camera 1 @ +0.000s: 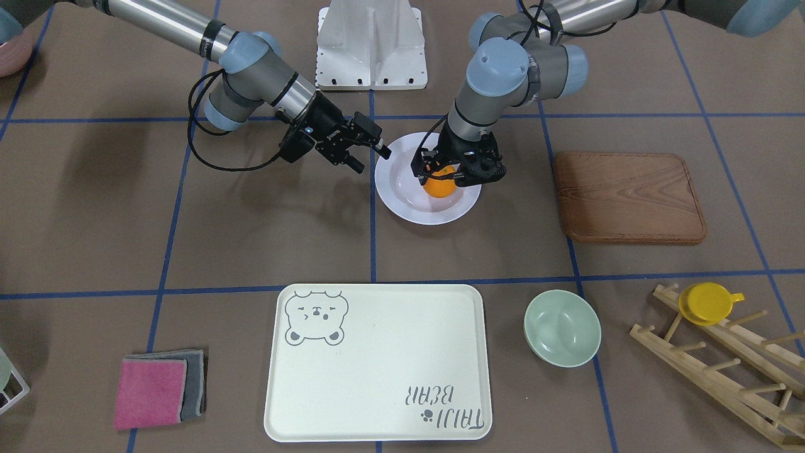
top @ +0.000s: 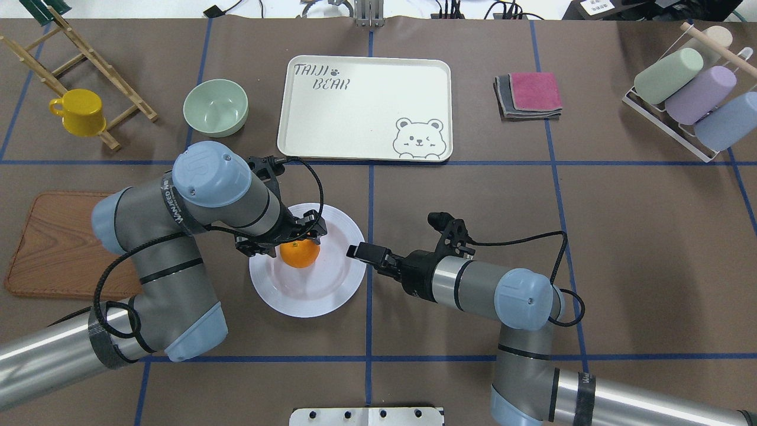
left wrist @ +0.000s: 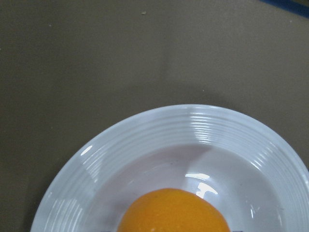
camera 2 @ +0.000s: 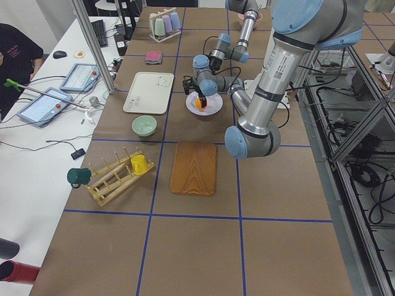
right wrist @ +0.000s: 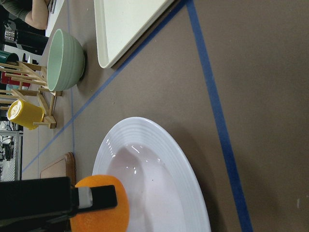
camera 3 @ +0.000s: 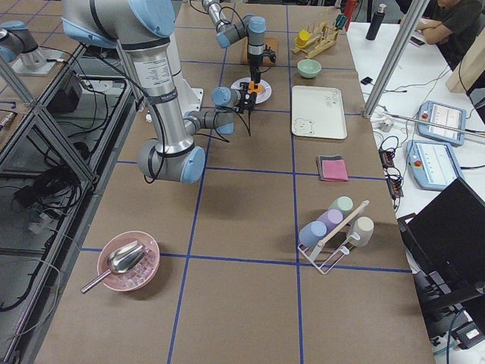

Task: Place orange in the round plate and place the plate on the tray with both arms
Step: 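Carry the orange into the white plate with the left gripper while the right nears, then slide the plate onto the cream tray with the right gripper while the left retracts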

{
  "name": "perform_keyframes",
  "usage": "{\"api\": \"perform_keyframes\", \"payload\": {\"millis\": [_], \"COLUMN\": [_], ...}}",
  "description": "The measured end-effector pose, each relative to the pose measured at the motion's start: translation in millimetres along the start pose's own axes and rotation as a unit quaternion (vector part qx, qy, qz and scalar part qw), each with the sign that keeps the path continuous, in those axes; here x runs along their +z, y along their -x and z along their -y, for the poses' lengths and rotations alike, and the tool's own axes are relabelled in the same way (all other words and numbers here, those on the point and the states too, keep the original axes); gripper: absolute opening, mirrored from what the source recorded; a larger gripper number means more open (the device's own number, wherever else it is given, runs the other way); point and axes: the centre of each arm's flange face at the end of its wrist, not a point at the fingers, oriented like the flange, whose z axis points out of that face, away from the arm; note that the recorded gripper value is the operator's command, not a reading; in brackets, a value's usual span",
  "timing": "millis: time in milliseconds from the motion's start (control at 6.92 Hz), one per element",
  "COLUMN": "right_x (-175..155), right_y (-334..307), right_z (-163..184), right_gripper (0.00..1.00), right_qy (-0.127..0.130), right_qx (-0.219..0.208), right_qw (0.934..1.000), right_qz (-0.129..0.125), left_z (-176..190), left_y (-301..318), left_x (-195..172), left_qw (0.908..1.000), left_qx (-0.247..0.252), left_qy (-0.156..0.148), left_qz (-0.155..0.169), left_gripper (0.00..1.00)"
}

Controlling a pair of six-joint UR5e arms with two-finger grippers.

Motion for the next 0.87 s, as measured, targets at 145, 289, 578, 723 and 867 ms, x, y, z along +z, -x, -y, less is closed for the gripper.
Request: {"api": "perform_keyframes", "payload": {"millis": [145,289,578,723,867], "right_x": [4.9,12.9,20.9,21.4,20.9], "right_y": [-2.2,-4.6,-4.0,-3.4,-2.1], "right_z": [-5.5,-11.8,-20.6,-23.3,-25.2], "right_gripper": [0.98,0.96,0.65,0.31,0.16], "right_qy": [-0.003,-0.007,-0.007,-0.005,-0.003], "right_qx": [0.000,0.000,0.000,0.001,0.002], "right_qw": [1.0000,1.0000,1.0000,1.0000,1.0000], "right_qz": [-0.002,-0.004,-0.005,-0.002,0.003], "left_z": [1.6,6.9,21.3,32.9,43.1], "left_y": [-0.2,1.1,14.9,25.9,36.5], "left_x": [-8.3,-21.5,-48.8,-63.2,-75.4], "left_qw": [1.0000,0.9999,0.9996,0.9995,0.9993], "left_qx": [0.002,0.003,0.009,0.011,0.012], "left_qy": [-0.002,-0.007,-0.011,-0.005,-0.002], "left_qz": [-0.006,-0.013,-0.025,-0.030,-0.034], "left_gripper": [0.99,0.99,0.99,0.99,0.98]}}
